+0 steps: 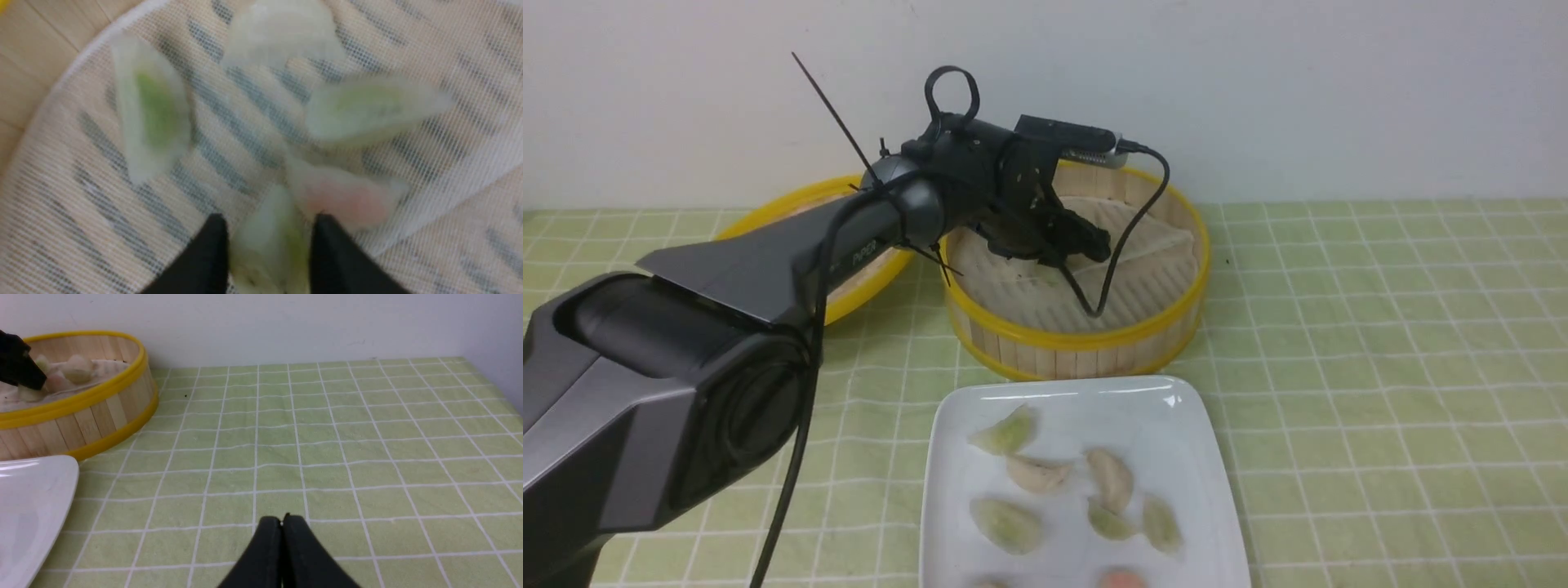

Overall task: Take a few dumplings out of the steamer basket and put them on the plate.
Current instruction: Use the left arm to grab a dumpling from the steamer, then use the left arm to put the dumpling into the plate

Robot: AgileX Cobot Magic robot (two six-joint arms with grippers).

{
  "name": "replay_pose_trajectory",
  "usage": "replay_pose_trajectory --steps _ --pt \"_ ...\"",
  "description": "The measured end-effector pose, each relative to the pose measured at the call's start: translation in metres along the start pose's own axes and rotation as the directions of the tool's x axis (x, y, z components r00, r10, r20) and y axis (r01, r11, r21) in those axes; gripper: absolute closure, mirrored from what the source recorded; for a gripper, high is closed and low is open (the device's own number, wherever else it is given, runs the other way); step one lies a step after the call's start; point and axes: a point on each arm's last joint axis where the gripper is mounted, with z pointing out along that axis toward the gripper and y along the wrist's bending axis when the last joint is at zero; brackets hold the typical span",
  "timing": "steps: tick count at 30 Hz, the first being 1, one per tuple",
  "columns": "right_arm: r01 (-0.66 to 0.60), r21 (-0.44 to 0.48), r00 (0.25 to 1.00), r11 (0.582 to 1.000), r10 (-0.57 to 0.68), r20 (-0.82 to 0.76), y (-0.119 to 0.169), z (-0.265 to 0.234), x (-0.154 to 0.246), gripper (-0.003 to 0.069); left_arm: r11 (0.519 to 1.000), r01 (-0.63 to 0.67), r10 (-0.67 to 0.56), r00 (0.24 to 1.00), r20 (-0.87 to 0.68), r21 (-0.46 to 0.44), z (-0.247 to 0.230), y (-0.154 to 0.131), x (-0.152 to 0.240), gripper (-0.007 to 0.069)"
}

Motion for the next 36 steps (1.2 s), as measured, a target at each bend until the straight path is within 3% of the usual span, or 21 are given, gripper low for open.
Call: replay_pose_trajectory --steps 8,15,20,21,26,36 --pt "0.000 0.000 1.000 1.000 0.000 0.000 0.000 0.000 0.000 0.0673 0.999 -0.026 0.024 0.997 -0.079 -0.024 -0.040 0.001 -0.011 0.0454" --pt "0.000 0.000 1.000 1.000 0.000 0.000 0.000 0.000 0.000 0.0673 0.995 -0.099 0.095 0.989 -0.112 -0.029 -0.135 0.000 -0.035 0.0454" --pt "0.000 0.000 1.000 1.000 0.000 0.001 0.000 0.000 0.000 0.0673 0.990 -0.135 0.138 0.976 -0.170 0.029 -0.177 -0.004 -0.032 0.0454" --pt "-0.001 -0.001 1.000 1.000 0.001 0.001 0.000 0.000 0.000 0.0673 0.986 -0.143 0.155 0.973 -0.173 0.081 -0.188 -0.007 -0.028 0.0454" --pt "-0.003 -0.001 1.000 1.000 0.003 0.002 0.000 0.000 0.000 0.0673 0.969 -0.149 0.200 0.942 -0.271 0.195 -0.187 -0.020 0.004 0.0454" --pt "-0.003 -0.002 1.000 1.000 0.003 0.003 0.000 0.000 0.000 0.0673 0.952 -0.170 0.275 0.840 -0.467 0.255 -0.126 -0.052 0.064 0.0454"
